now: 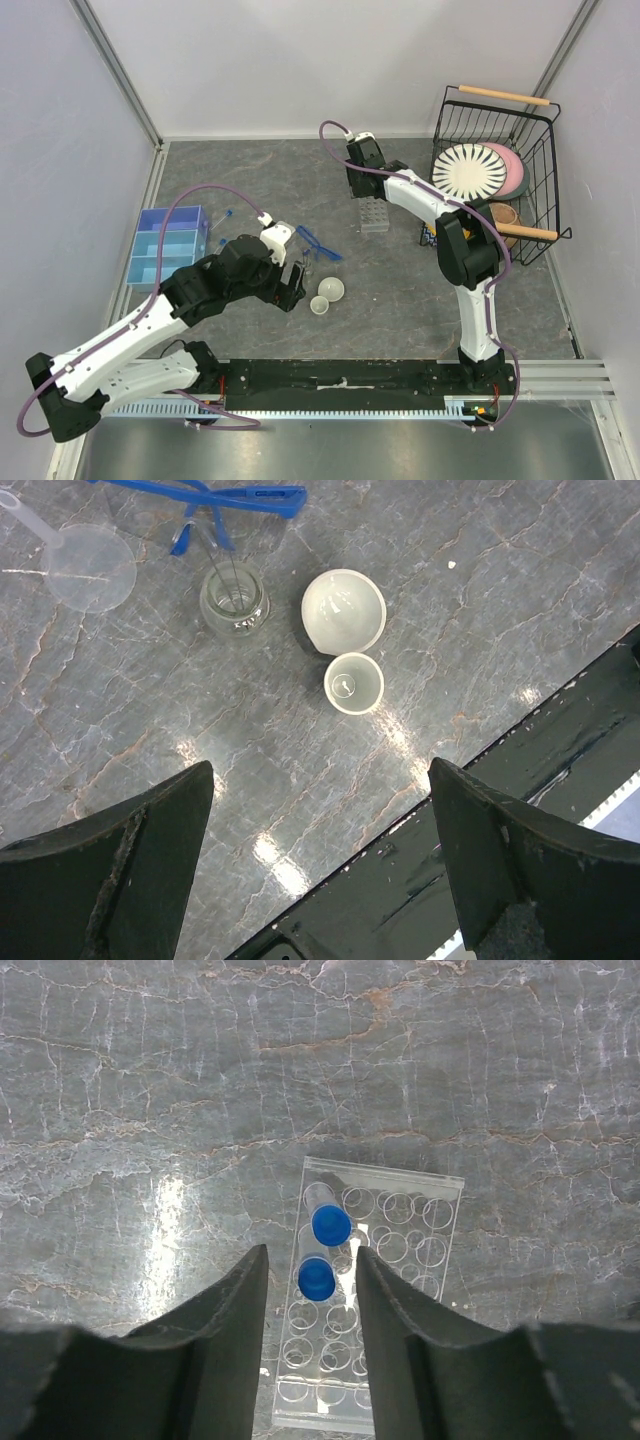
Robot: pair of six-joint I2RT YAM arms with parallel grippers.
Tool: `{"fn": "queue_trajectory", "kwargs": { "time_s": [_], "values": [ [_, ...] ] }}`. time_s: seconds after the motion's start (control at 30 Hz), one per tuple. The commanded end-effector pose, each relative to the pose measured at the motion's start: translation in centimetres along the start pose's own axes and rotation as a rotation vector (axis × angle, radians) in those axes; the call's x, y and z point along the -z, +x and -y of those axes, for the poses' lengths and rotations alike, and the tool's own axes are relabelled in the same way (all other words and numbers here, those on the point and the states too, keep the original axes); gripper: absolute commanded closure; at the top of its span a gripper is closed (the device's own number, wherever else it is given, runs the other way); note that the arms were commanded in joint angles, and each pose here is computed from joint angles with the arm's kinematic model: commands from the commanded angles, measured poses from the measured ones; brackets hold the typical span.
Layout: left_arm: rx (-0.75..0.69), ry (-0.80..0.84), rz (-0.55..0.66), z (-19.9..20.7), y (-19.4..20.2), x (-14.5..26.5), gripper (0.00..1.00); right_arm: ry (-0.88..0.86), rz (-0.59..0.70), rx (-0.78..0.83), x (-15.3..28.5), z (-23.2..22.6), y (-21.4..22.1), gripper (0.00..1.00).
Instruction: Organize the chemistry lab equipment
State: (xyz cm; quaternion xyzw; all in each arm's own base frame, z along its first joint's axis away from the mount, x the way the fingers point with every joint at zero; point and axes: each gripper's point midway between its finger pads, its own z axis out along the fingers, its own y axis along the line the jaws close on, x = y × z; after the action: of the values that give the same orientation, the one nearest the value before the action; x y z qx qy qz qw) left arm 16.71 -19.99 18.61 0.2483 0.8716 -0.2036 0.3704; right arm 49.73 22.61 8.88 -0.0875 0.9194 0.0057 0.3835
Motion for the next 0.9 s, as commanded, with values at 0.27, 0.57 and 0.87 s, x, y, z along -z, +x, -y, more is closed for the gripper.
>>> {"fn": "queue_trajectory", "kwargs": {
  "time_s": [0.27,0.57,0.87],
  "values": [
    [0.000,-0.151,0.012,-2.0,-2.6,0.0,0.03,-0.005,0.210,-0.016,9.3,0.6,-7.7,0.48],
    [0.017,-0.363,-0.030,-6.6,-4.4,-0.1,0.01,-0.064,0.345,-0.001,19.9,0.0,-7.0,0.46],
    [0.050,-0.412,-0.070,-11.4,-4.5,1.1,0.00,-0.228,0.403,-0.007,26.6,-2.9,-4.0,0.46]
  ]
}}
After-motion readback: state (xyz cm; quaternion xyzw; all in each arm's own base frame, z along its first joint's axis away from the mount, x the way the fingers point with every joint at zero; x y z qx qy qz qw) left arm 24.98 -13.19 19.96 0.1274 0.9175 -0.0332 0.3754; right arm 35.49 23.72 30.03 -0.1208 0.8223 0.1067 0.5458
